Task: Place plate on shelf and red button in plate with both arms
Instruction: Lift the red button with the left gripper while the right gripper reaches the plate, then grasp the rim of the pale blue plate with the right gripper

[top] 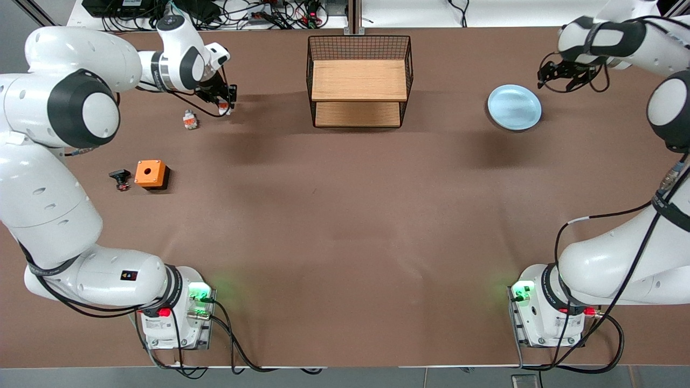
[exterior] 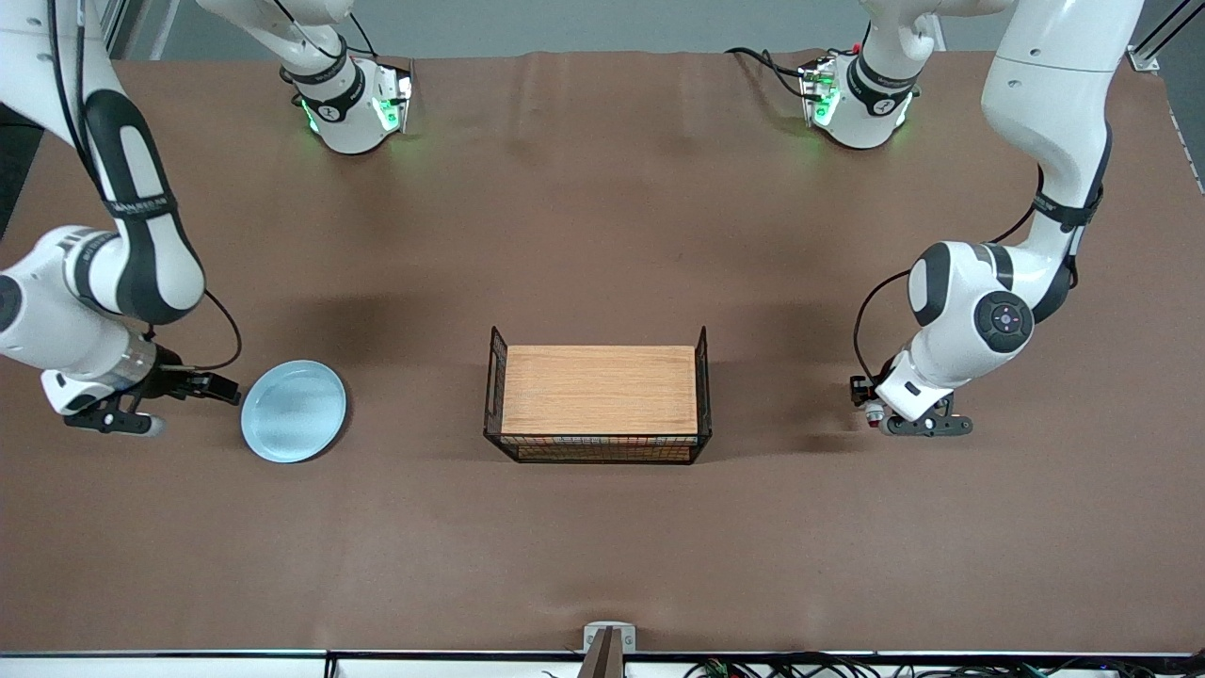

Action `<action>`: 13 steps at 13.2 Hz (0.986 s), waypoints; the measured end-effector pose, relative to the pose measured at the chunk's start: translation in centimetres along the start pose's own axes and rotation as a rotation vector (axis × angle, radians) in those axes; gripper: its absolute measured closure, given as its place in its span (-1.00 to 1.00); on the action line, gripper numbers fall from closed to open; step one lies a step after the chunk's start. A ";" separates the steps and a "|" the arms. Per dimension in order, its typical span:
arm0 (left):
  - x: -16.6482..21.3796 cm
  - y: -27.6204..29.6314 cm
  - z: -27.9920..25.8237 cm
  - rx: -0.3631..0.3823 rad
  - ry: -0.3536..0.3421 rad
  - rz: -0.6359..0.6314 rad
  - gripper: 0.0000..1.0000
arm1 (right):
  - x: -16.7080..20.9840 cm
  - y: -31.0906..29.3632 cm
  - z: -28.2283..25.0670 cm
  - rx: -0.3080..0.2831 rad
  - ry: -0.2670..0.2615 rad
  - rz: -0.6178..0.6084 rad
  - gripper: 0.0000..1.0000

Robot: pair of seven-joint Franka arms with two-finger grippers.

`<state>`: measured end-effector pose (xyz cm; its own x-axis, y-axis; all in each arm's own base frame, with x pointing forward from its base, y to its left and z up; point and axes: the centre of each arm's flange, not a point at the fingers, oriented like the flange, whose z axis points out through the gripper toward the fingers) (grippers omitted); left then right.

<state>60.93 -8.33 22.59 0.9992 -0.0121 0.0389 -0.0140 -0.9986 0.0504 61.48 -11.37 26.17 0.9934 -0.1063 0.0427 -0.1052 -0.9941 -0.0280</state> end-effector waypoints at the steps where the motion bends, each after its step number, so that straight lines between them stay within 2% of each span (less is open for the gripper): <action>1: 0.1 -0.1 -0.6 0.000 0.007 -0.002 0.17 | 0.0 0.0 1.5 -0.004 0.005 -0.010 -1.00; 6: 0.1 -1.0 -4.7 0.002 -0.023 -0.016 0.17 | -0.4 0.2 6.7 -0.015 -0.010 -0.030 -1.00; 10: 0.3 -1.4 -8.8 0.002 -0.005 -0.023 0.17 | -0.7 0.4 7.9 -0.014 -0.027 -0.044 -1.00; 12: 0.1 -1.5 -11.0 0.002 -0.012 -0.025 0.17 | -0.8 0.4 8.1 -0.014 -0.029 -0.045 -0.93; 13: -0.2 -1.5 -12.1 0.003 -0.021 -0.025 0.17 | -0.8 0.4 8.1 -0.014 -0.030 -0.045 -0.77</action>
<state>60.34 -6.20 34.58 0.9998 0.0115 0.0165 0.0107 -0.9988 0.0482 61.02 -11.50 18.04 0.9980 -0.0608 0.0141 -0.0606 -0.9981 -0.0132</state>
